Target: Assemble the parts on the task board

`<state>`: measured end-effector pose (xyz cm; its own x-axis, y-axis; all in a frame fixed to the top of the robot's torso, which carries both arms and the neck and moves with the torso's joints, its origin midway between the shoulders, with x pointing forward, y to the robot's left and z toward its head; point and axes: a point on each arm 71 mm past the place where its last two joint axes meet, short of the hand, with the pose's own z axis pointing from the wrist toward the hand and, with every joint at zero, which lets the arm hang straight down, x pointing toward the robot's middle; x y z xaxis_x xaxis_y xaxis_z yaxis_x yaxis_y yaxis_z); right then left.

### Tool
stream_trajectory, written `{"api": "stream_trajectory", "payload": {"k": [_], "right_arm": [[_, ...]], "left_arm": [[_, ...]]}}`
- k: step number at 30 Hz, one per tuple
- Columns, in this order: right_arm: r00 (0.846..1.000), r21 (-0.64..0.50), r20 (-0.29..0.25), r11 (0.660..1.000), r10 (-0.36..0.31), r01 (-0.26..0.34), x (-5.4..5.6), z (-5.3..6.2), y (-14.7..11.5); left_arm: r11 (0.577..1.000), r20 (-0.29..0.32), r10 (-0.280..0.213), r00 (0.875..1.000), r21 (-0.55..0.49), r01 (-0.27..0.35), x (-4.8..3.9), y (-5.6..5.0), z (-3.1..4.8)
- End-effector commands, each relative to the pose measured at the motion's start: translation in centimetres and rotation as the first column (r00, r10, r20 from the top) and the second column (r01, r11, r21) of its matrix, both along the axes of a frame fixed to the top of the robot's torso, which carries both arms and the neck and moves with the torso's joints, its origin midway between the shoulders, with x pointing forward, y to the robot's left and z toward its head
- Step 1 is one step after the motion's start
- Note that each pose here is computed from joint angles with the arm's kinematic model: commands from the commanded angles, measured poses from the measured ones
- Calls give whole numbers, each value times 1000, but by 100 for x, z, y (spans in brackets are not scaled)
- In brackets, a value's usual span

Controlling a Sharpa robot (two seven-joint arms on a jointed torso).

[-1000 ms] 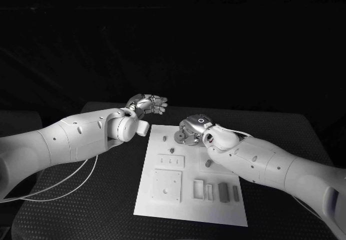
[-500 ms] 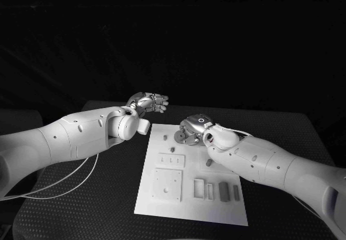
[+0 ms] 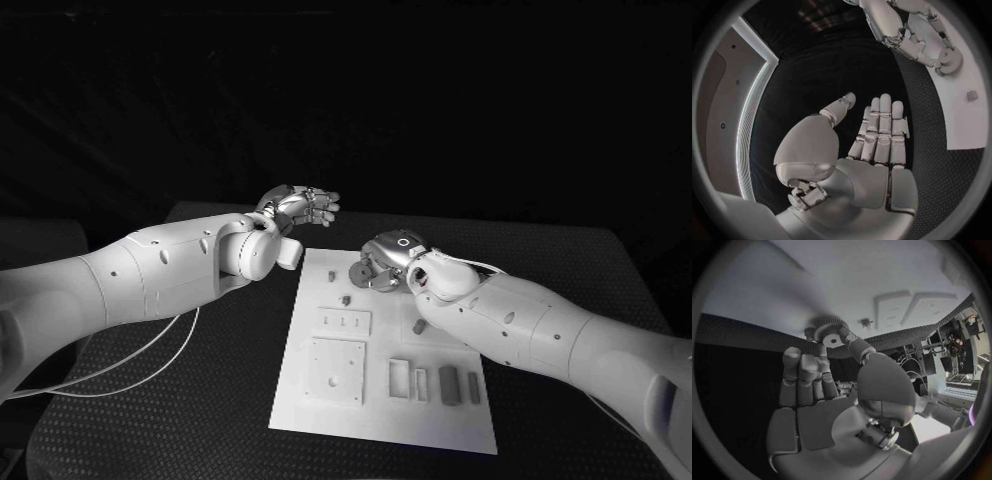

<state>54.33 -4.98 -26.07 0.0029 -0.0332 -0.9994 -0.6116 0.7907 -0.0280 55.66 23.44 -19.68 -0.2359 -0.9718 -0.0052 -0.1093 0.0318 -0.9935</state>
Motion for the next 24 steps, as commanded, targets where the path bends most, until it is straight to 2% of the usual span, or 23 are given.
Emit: {"api": "stream_trajectory", "payload": {"k": [1, 16, 24], "right_arm": [[1000, -21, -13, 1000, 2, -2, -8, -23, 13], [1000, -17, -22, 1000, 6, -6, -22, -23, 46], [997, -28, -74, 1000, -12, 10, -20, -55, 31]], "left_arm": [[1000, 12, -9, 1000, -2, 9, 3, -29, 23], [1000, 12, -9, 1000, 1, 9, 1, -23, 24], [1000, 12, -6, 1000, 3, 6, 4, -16, 23]]}}
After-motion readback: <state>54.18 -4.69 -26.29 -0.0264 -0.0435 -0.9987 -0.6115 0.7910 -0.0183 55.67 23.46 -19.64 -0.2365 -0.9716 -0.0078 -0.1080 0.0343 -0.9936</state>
